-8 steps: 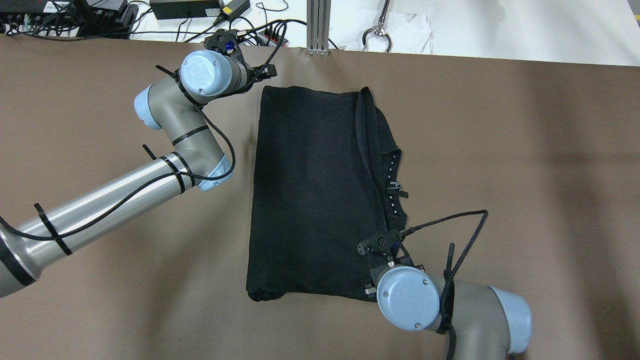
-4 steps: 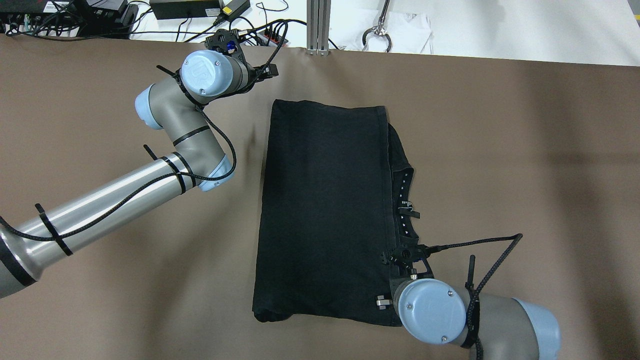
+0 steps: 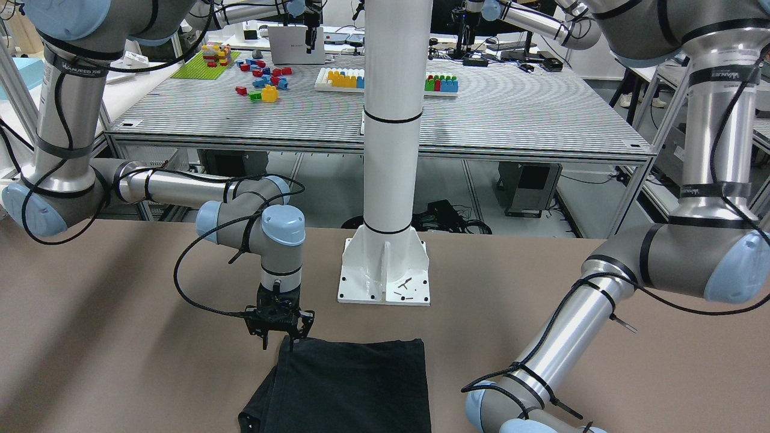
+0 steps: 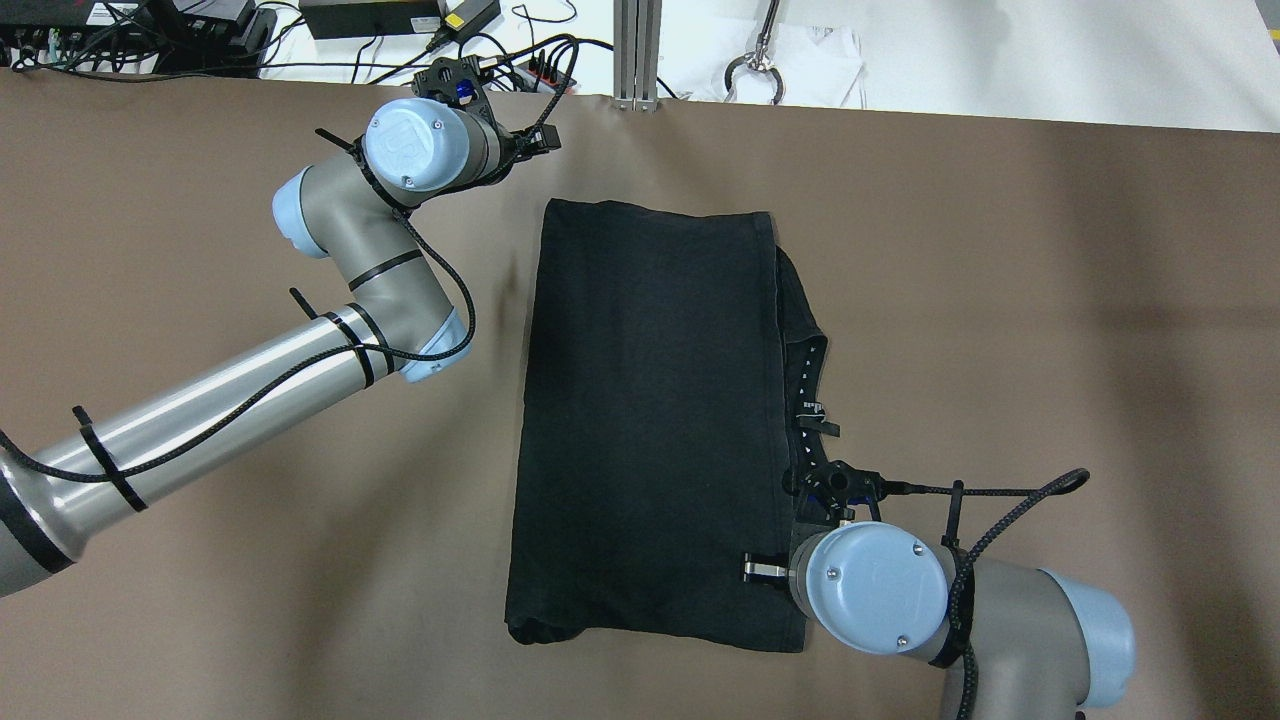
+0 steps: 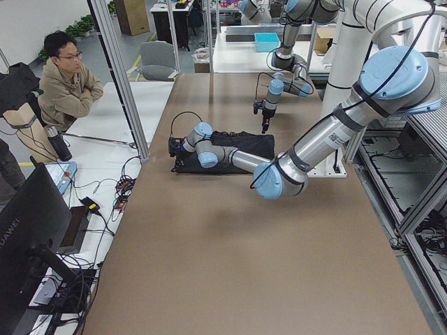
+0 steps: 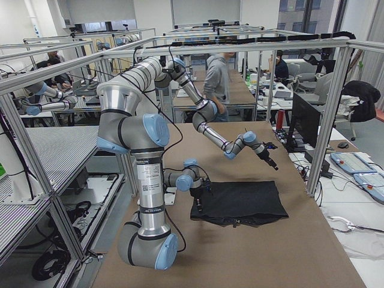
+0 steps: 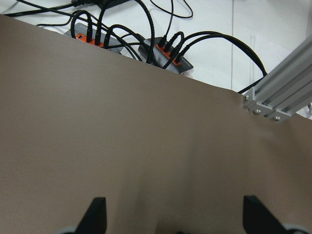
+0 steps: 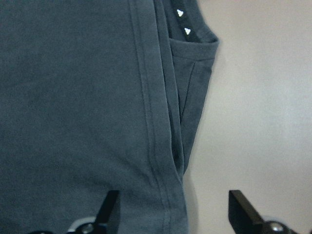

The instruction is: Fold clothes

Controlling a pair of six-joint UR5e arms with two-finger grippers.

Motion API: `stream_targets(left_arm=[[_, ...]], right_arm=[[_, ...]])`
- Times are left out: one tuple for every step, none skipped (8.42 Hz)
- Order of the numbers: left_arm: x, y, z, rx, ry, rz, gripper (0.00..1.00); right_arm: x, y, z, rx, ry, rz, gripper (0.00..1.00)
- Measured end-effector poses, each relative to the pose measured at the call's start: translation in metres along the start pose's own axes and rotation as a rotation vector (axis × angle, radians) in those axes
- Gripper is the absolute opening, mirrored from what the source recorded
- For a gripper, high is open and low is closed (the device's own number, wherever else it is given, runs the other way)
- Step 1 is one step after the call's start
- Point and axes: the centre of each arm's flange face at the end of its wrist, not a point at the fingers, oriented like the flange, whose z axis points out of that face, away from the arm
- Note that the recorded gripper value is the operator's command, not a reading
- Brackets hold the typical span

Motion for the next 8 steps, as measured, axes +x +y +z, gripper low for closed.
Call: stream_targets(left_arm=[[0.003,-0.001,-0.004,0.002,0.008,-0.002,1.0],[0.006,-0.002,-0.007,0.003,0.014,-0.003,1.0],[0.008,-0.002,-0.009,0.001,0.019,-0.004,1.0],[0.011,-0.003,-0.01,-0.007,0.025,-0.006,1.0],[0.013,-0.003,-0.012,-0.025,0.032,-0.01,1.0],[0.015,-0.003,-0.014,-0.036,0.04,-0.014,1.0],[0.017,-0.002,-0.015,-0.043,0.044,-0.02,1.0],[0.018,-0.001,-0.015,-0.046,0.045,-0.025,1.0]], right_arm=[[-0.004,0.001,-0.002,0.003,-0.014,0.146,0.8],[-0.007,0.001,-0.004,0.02,-0.051,0.31,0.75],[-0.01,0.002,-0.003,0.04,-0.1,0.462,0.75],[-0.012,0.006,0.006,0.044,-0.128,0.579,0.75],[-0.014,0.011,0.017,0.047,-0.139,0.657,0.75],[-0.014,0.014,0.027,0.051,-0.14,0.697,0.75],[-0.013,0.016,0.035,0.055,-0.132,0.712,0.75],[-0.013,0.018,0.04,0.053,-0.124,0.714,0.75]])
